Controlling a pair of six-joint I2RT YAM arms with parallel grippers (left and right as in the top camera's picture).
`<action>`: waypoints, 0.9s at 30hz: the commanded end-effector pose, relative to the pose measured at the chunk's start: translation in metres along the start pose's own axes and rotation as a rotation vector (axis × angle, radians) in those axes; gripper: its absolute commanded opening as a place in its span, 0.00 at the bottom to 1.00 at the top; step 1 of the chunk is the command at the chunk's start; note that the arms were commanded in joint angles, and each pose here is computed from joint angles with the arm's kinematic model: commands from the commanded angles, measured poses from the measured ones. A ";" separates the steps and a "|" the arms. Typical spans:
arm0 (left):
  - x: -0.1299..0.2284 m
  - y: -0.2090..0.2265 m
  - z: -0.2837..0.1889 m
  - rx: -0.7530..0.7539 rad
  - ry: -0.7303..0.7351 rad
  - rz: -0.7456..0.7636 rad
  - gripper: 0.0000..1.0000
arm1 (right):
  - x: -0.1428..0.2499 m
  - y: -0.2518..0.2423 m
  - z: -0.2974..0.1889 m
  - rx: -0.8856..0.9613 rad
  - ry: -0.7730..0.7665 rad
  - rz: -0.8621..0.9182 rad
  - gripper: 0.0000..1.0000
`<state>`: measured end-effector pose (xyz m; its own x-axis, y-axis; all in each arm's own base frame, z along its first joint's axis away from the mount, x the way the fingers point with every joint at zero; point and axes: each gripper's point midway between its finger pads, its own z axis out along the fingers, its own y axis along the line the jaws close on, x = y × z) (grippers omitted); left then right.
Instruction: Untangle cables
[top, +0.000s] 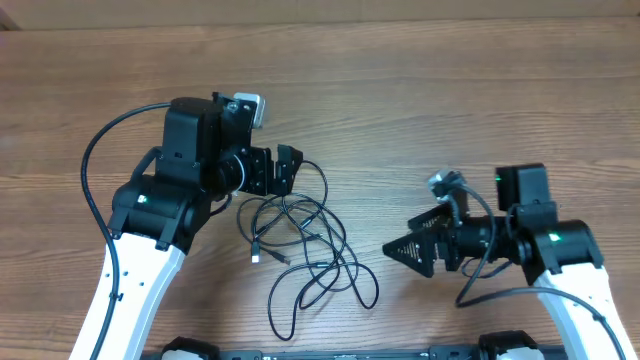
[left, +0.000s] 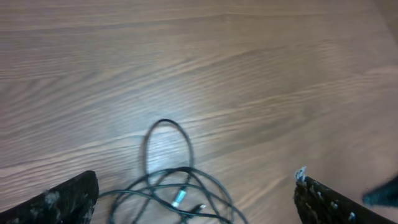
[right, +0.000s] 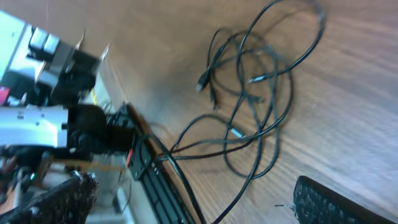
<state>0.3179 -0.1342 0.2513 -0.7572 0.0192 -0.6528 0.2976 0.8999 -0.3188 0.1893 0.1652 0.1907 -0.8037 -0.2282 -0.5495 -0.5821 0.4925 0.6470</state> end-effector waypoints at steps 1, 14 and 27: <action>-0.003 0.030 -0.003 -0.166 -0.017 0.024 1.00 | 0.003 -0.001 0.010 -0.019 0.047 -0.015 1.00; 0.015 0.062 -0.011 -0.263 0.090 0.210 1.00 | 0.042 0.006 0.057 -0.132 0.287 0.039 1.00; 0.026 0.079 -0.020 -0.224 0.125 0.108 1.00 | 0.051 0.034 0.079 -0.201 0.339 -0.124 0.94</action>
<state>0.3106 -0.0493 0.2218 -0.8022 0.1455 -0.5790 0.2264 0.9716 -0.0695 0.1420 0.2349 0.1446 -0.7168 -0.5431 -0.4373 -0.6495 0.2918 0.7022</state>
